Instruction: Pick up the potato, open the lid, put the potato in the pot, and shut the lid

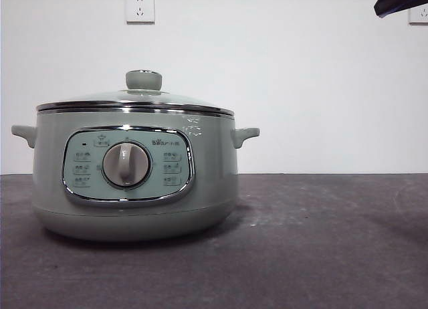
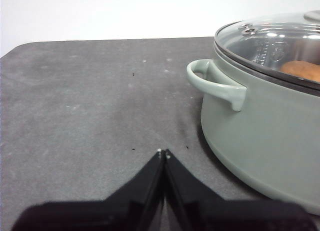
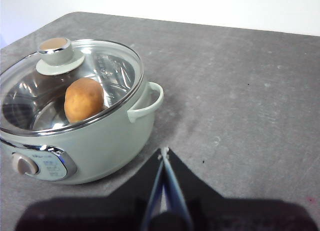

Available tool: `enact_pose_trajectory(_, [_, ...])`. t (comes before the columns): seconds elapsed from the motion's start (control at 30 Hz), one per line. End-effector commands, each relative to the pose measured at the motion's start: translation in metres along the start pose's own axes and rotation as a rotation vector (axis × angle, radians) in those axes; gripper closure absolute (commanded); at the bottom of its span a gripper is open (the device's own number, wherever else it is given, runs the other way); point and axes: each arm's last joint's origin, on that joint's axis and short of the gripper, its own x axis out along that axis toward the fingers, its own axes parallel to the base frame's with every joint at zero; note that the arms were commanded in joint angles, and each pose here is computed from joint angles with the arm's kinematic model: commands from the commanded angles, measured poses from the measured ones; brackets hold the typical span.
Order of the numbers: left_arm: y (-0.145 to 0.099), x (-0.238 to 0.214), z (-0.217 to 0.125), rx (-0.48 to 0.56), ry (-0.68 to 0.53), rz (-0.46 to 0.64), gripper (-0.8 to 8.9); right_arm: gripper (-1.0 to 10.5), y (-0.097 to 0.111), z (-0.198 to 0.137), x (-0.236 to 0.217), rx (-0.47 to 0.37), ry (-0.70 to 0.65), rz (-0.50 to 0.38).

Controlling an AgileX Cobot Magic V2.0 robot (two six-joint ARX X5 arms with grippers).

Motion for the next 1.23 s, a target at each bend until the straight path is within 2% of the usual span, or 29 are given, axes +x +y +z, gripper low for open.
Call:
enact_pose_trajectory(0.03, [0.0, 0.002, -0.005, 0.008, 0.011, 0.006, 8.16, 9.5, -0.001, -0.003, -0.001, -0.052, 0.001, -0.009])
enact_pose_trajectory(0.2, [0.0, 0.002, -0.005, 0.008, 0.011, 0.006, 8.16, 9.5, -0.012, -0.005, -0.009, -0.103, -0.029, -0.081])
enact_pose_trajectory(0.4, [0.0, 0.002, -0.005, 0.008, 0.011, 0.006, 8.16, 9.5, -0.033, -0.03, -0.014, -0.04, -0.071, -0.109])
enact_pose_trajectory(0.7, [0.0, 0.002, -0.005, 0.008, 0.01, 0.005, 8.16, 9.5, -0.053, -0.085, -0.01, 0.013, -0.235, -0.173])
enact_pose_trajectory(0.97, [0.0, 0.002, -0.005, 0.008, 0.009, 0.006, 8.16, 9.5, -0.061, -0.121, 0.0, 0.062, -0.212, -0.238])
enact_pose_trajectory(1.23, [0.0, 0.002, -0.005, 0.008, 0.009, 0.006, 8.16, 9.5, -0.062, -0.136, 0.005, 0.112, -0.179, -0.237])
